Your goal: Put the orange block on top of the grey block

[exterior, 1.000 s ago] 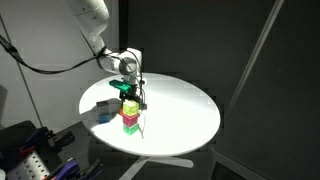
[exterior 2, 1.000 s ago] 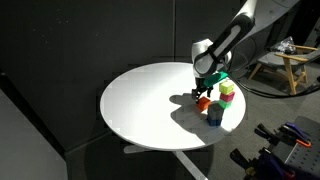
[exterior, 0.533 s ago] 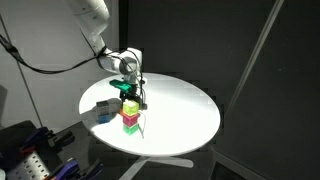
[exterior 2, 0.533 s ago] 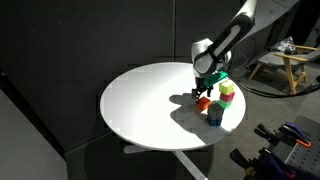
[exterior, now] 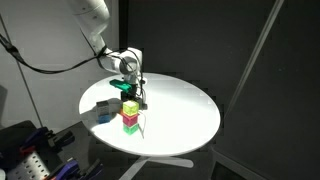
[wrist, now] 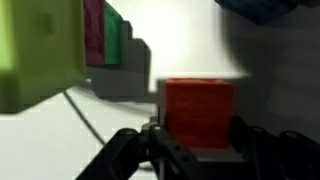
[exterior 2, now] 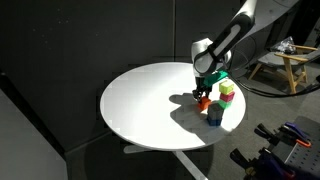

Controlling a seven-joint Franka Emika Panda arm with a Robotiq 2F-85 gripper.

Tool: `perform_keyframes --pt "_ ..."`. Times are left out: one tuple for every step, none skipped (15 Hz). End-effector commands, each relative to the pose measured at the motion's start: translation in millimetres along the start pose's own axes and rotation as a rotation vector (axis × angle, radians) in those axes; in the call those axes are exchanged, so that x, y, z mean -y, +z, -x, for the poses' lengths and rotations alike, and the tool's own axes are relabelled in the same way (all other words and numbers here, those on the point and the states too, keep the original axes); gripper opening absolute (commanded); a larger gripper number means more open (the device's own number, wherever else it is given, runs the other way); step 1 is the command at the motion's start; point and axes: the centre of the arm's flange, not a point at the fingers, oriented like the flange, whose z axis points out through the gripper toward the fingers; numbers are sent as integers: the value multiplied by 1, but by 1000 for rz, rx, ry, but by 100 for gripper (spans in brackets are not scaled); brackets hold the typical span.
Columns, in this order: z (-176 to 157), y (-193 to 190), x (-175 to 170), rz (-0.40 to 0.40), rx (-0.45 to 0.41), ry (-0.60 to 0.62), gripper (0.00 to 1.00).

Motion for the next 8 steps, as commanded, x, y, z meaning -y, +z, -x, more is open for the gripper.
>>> perform_keyframes --pt "-4 -7 0 7 12 -8 32" --pt "-4 -9 0 8 12 -8 31" --pt "-3 -11 0 10 13 -8 31" --pt "-3 -13 0 11 13 -9 30" --pt "-2 -15 1 12 15 -11 30" --pt "-1 -17 2 15 14 -13 30" --pt "0 -19 2 19 13 -13 30" --pt "0 -20 3 22 12 -14 30"
